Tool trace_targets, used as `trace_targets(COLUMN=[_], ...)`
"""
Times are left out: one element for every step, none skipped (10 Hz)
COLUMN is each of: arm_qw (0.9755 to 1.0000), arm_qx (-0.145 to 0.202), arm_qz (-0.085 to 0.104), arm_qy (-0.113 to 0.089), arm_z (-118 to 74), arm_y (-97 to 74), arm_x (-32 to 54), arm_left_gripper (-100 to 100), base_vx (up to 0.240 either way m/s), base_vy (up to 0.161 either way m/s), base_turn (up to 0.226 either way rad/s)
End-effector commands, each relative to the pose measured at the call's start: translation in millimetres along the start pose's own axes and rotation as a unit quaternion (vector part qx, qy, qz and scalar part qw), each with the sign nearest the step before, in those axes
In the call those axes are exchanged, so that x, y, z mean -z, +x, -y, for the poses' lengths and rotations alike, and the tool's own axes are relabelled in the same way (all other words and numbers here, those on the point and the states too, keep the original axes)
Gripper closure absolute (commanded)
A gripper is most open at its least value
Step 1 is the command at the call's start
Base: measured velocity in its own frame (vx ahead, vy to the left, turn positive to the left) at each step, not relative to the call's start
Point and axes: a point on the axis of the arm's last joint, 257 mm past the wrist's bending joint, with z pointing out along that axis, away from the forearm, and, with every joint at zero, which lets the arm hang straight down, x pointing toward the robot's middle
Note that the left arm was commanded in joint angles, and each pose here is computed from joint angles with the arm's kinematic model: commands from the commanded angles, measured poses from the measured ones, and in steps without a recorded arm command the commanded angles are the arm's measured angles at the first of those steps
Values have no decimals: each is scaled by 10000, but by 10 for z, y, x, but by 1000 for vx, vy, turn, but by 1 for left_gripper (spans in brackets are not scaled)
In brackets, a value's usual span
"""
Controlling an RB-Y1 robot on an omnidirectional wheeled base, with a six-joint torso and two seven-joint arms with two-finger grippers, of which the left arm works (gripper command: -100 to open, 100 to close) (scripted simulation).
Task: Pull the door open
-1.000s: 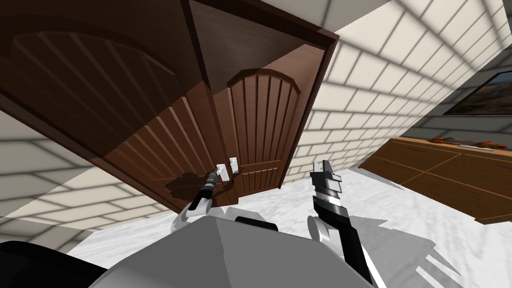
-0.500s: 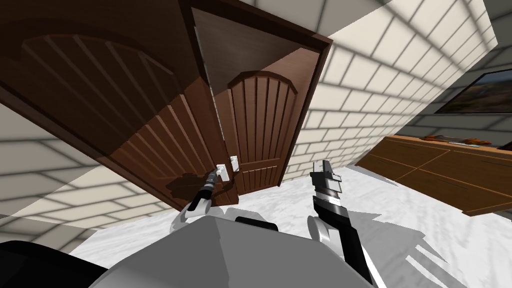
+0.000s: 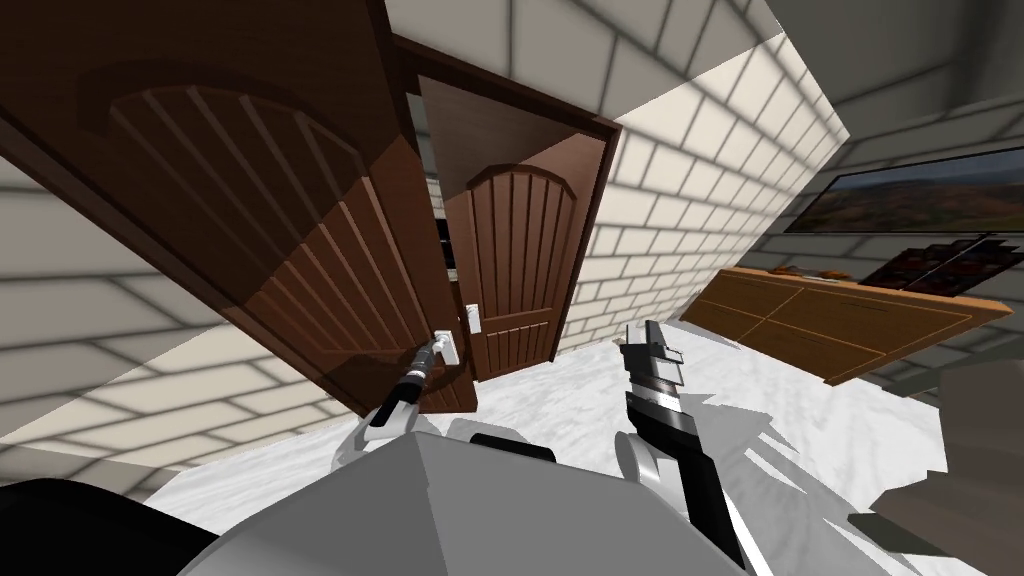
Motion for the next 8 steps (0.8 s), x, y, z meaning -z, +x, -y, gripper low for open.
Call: trace_targets(arm_qw=[9999,9997,9994,9991,9995,9992,9990,9988], arm_qx=[28,48,67,86,37,44,45,47], arm_qz=[-136,-234,-321,-405,-309,-395,-437,-485], arm_qy=[19,42,62,81,64,62,68,74], arm_z=[20,43,63,82,58,55,59,64], arm_y=[63,124,180,236,145,169,174,181], arm_x=[14,14,15,16,12,53,73,97], arm_left_gripper=[100,100,100,100,100,100,100,100], base_vx=[-245,-224,-209,-191,-83,-142,-221,-232], base_vy=[89,93,77,84,45,31,82,72], base_turn=[-211,-256,-196,-170,-45,-111,-184,-166])
